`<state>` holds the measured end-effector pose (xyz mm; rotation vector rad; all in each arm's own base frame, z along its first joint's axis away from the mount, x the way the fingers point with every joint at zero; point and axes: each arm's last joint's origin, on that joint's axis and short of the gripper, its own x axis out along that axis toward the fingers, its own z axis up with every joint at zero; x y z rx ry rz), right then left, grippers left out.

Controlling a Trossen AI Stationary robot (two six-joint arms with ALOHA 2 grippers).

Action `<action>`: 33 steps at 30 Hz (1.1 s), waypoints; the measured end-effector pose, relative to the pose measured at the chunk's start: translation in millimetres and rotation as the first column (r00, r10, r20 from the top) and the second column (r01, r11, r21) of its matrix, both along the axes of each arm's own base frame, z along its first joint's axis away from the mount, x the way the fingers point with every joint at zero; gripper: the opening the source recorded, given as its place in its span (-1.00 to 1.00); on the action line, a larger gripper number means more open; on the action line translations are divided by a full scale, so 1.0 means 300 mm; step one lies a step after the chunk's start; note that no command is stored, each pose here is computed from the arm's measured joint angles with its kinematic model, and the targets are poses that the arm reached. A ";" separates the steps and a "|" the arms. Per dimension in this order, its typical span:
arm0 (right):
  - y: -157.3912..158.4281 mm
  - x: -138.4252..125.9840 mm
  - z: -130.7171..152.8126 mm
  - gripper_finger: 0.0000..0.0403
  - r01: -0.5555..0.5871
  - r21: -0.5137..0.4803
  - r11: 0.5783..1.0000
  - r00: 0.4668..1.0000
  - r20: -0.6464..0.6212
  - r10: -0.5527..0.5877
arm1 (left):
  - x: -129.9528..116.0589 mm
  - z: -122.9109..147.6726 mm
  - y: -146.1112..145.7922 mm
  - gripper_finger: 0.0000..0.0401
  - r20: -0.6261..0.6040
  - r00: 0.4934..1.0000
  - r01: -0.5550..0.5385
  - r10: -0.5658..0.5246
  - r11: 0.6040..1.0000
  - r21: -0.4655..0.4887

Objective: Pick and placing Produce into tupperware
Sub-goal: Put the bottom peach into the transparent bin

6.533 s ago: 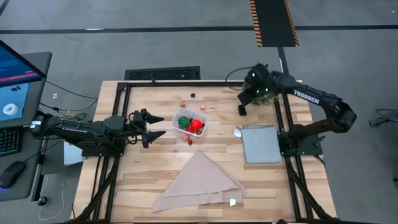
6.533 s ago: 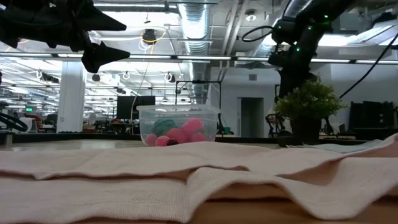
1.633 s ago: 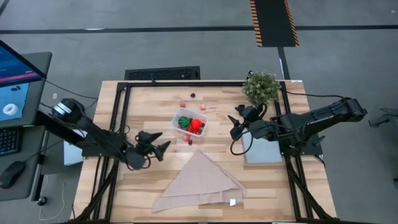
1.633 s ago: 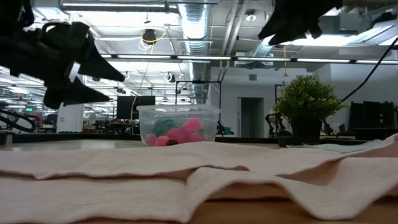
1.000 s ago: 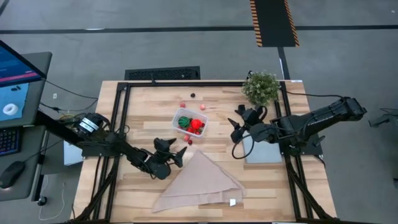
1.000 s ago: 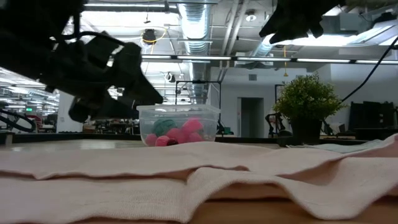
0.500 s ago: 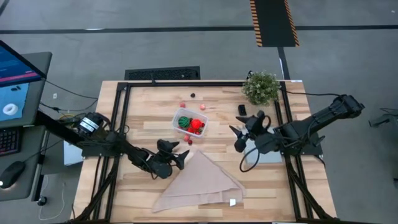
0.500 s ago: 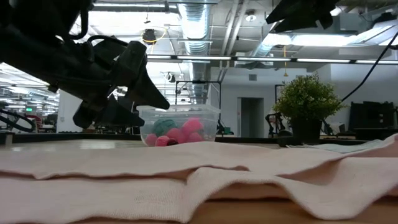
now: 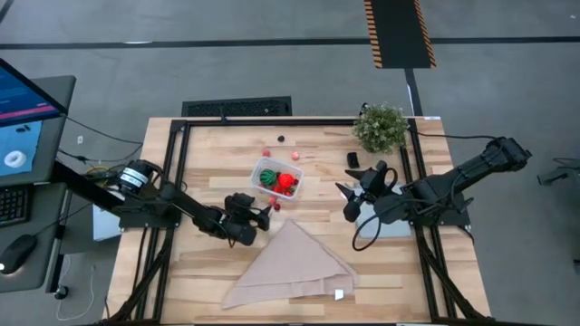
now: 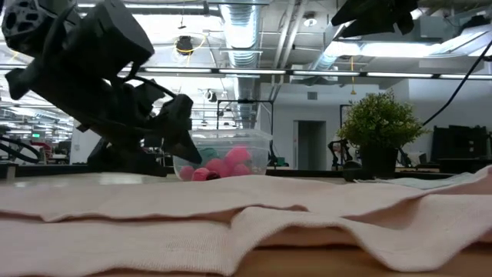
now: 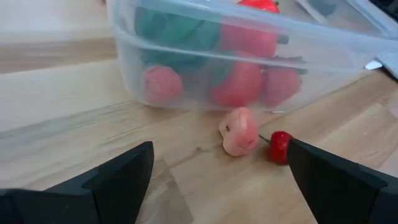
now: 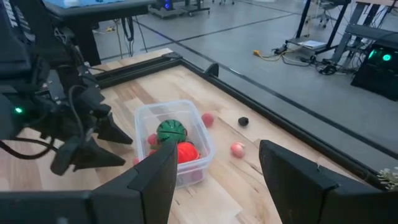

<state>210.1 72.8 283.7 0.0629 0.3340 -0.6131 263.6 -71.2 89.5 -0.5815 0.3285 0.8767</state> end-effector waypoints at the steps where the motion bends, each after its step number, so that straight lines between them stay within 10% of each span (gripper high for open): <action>1: 0.001 -0.002 -0.001 0.24 -0.002 -0.004 1.000 1.000 -0.006 0.002 | 0.003 -0.003 0.002 0.78 0.001 1.000 0.002 -0.002 1.000 -0.003; 22: 0.014 -0.020 -0.020 0.24 -0.011 0.007 1.000 0.999 -0.048 0.011 | 0.159 -0.041 -0.023 0.77 -0.175 0.985 0.024 -0.003 0.993 0.120; 33: 0.049 -0.035 -0.018 0.24 -0.047 -0.004 0.999 0.998 -0.037 0.046 | 0.161 -0.041 -0.006 0.25 -0.166 0.986 -0.004 0.023 0.994 0.113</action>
